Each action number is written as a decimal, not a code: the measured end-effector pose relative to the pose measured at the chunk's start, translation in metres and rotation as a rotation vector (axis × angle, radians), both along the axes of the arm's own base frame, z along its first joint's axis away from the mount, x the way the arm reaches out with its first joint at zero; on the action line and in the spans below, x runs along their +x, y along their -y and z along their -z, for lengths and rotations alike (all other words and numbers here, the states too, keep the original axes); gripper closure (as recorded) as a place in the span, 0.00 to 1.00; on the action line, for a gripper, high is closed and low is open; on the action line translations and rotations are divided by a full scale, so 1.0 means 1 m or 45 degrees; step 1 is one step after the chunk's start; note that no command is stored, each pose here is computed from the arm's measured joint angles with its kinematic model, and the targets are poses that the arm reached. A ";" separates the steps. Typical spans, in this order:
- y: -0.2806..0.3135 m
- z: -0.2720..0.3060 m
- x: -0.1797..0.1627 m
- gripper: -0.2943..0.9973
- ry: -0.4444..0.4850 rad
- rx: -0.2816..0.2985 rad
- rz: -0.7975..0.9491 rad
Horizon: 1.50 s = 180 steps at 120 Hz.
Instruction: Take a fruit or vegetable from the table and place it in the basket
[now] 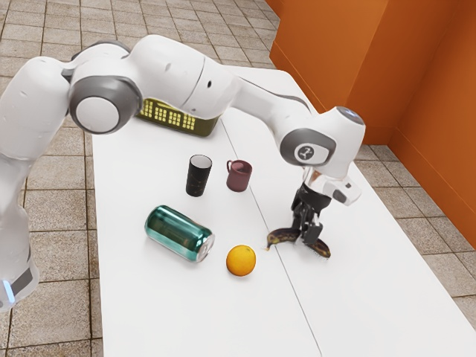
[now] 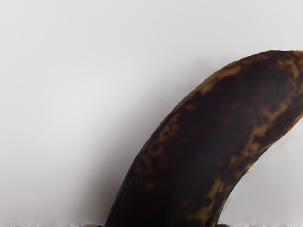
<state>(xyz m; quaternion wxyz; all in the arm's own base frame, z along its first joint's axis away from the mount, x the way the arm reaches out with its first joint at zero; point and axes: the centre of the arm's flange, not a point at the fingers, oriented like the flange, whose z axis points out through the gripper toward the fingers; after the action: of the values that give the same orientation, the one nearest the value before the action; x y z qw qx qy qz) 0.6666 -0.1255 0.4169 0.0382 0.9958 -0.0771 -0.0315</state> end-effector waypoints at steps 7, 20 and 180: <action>-0.006 -0.019 -0.004 0.61 0.011 0.015 -0.001; -0.031 -0.088 -0.024 0.62 0.063 0.070 -0.021; -0.472 -0.141 -0.143 0.27 0.096 0.093 -0.316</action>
<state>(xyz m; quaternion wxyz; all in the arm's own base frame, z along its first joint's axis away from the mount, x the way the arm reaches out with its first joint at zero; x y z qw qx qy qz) 0.5232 0.3470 0.5574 0.0028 0.9989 0.0466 0.0080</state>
